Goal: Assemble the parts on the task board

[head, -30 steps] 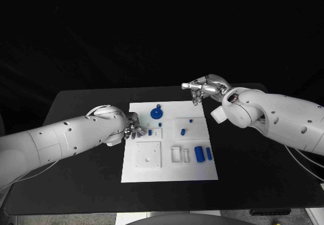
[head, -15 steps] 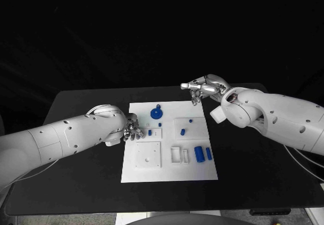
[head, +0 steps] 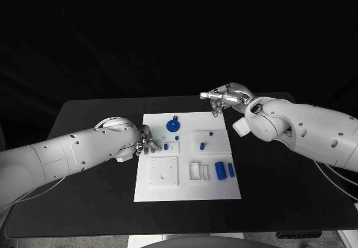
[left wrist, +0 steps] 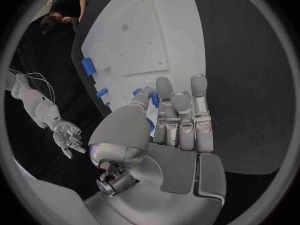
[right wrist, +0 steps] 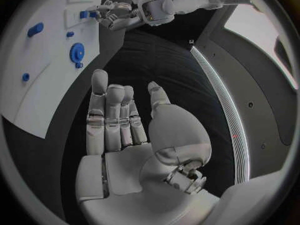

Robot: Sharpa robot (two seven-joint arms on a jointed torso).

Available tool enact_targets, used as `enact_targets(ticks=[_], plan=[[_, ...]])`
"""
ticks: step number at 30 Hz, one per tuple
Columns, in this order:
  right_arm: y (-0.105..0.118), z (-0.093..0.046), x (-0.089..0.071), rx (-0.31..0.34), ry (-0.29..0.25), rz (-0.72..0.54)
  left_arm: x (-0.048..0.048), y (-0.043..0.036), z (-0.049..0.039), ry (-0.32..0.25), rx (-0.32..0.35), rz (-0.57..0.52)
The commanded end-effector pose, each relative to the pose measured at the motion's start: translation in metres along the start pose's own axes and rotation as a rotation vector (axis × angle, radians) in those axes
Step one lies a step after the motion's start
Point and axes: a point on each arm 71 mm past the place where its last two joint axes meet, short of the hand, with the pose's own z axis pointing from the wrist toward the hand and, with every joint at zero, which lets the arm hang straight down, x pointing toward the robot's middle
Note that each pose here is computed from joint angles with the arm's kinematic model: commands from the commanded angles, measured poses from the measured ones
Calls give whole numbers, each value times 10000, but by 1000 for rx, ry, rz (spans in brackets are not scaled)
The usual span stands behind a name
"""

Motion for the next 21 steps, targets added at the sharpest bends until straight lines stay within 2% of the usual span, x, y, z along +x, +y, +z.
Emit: enact_targets(ticks=[1,21], plan=[[8,2,17,-8,18,-4,-2,20,9,-33,-10,-18],[6,3,17,-7,20,-4,-3,40,9,-21,-13,-20]])
